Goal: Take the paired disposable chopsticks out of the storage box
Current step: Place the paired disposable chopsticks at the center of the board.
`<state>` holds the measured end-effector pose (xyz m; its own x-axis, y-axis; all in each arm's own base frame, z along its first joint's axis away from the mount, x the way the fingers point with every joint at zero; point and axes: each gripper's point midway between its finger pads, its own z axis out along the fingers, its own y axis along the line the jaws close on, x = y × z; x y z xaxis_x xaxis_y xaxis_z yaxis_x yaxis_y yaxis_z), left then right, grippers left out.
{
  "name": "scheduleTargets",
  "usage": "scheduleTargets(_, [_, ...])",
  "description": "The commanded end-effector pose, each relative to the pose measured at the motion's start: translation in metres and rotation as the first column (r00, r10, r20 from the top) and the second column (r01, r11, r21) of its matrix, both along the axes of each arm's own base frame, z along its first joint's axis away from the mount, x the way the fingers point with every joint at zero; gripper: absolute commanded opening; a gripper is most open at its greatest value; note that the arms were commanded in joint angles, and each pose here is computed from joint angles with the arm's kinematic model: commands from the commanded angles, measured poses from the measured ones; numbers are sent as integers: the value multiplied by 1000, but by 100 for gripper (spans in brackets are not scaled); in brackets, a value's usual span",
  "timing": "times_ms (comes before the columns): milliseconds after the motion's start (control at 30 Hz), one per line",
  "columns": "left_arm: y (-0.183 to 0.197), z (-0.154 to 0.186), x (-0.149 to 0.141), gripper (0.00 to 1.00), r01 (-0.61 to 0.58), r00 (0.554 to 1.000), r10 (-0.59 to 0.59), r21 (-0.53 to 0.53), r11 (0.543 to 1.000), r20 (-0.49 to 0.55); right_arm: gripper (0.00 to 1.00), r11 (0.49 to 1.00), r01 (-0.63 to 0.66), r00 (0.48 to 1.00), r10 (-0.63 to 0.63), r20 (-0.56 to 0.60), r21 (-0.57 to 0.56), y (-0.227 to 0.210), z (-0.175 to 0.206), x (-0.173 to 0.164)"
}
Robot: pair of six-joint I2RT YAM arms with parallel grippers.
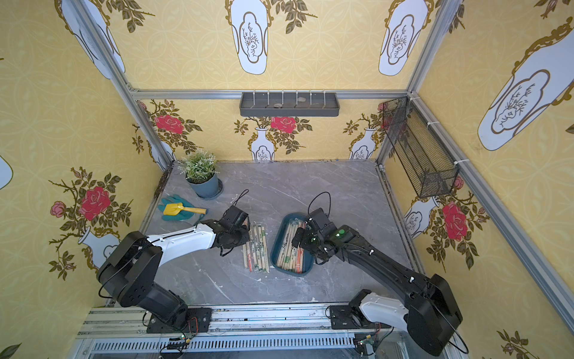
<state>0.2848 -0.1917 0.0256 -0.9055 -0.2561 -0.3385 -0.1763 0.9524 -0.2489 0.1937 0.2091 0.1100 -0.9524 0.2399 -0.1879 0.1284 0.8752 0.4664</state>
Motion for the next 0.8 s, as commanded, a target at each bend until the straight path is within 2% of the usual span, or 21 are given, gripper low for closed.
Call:
scheduleTargets(0, [-2,-5,-1,5,-8,1000,8,-15,1000,-7,97,1000,8,1000,-8,19,-4,0,3,4])
scheduleTargets(133, [-1,-8,-3,9,-15,1000,15,-17,1000,-13,97,1000,6,1000,-6,22,-1,1,4,5])
scheduleTargets(367, [-4,-9,-3,26,-15,1000,15,-37,999,-18,98,1000,0,1000,0,20,-2,3,4,6])
scheduleTargets(767, [1,20,2,33,-21,999,22,-24,999,29,98,1000,-7,1000,7,29,2,5,7,9])
